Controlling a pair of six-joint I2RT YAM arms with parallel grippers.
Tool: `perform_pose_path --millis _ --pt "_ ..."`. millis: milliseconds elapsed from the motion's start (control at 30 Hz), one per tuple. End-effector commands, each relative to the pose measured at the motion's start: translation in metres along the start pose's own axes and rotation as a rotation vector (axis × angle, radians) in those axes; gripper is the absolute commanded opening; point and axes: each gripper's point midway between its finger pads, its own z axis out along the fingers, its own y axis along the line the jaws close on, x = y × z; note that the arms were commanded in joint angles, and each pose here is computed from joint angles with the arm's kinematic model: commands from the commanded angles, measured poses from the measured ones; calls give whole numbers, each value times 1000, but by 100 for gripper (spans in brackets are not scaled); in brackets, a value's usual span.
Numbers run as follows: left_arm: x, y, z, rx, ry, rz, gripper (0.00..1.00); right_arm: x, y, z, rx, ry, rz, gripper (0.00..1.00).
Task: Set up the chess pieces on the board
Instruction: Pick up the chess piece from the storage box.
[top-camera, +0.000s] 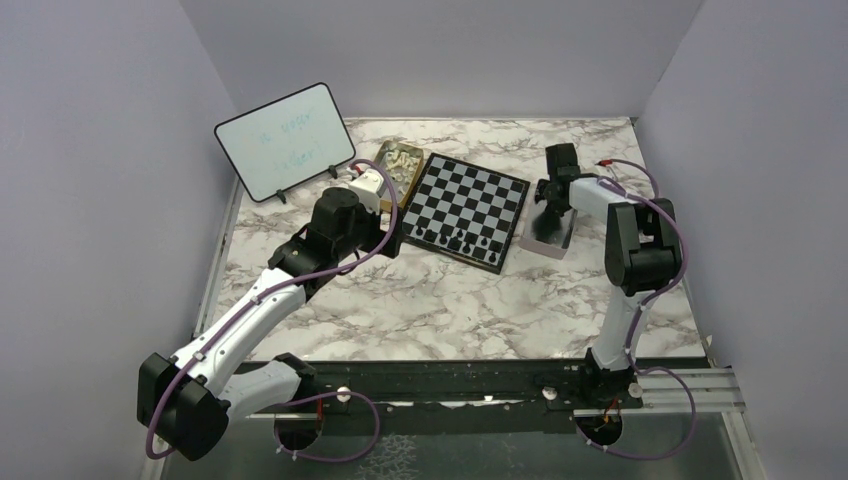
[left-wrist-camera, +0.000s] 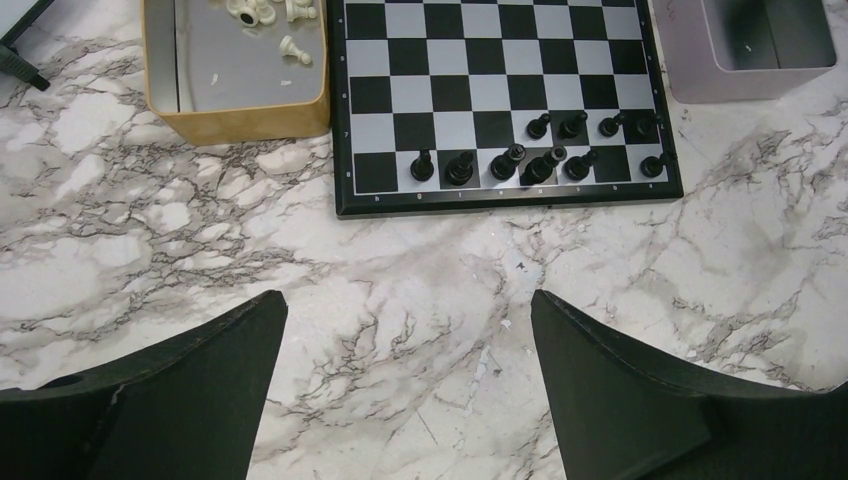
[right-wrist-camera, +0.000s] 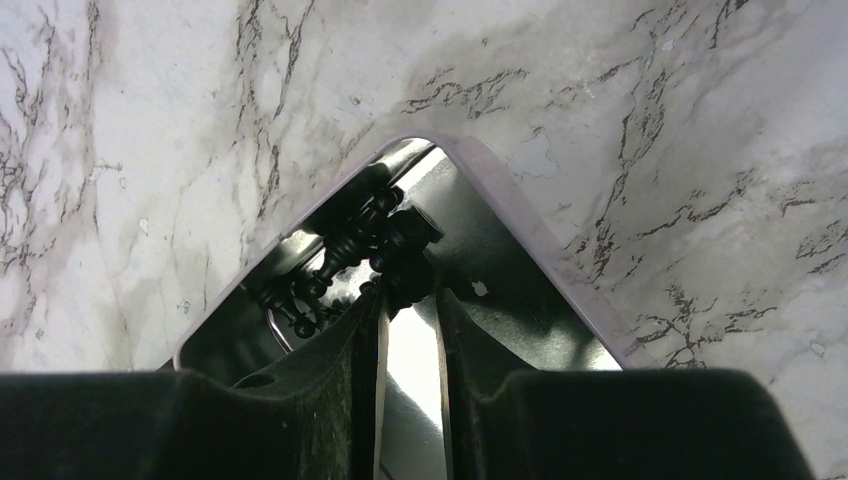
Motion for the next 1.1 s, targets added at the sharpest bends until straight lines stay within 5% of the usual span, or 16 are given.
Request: perform_pose_path --millis 0,533,800,1067 --pt "-3 3 -5 -15 -23 12 92 4 -12 7 61 18 -39 27" --pt "-9 0 -9 -1 -45 9 93 -24 -5 -36 -44 -7 -118 30" --pt "-10 2 -11 -10 -50 12 92 -21 41 -54 -413 -28 -589 35" --pt "-11 0 -11 -3 -55 11 93 -39 30 -61 -393 -78 -978 34"
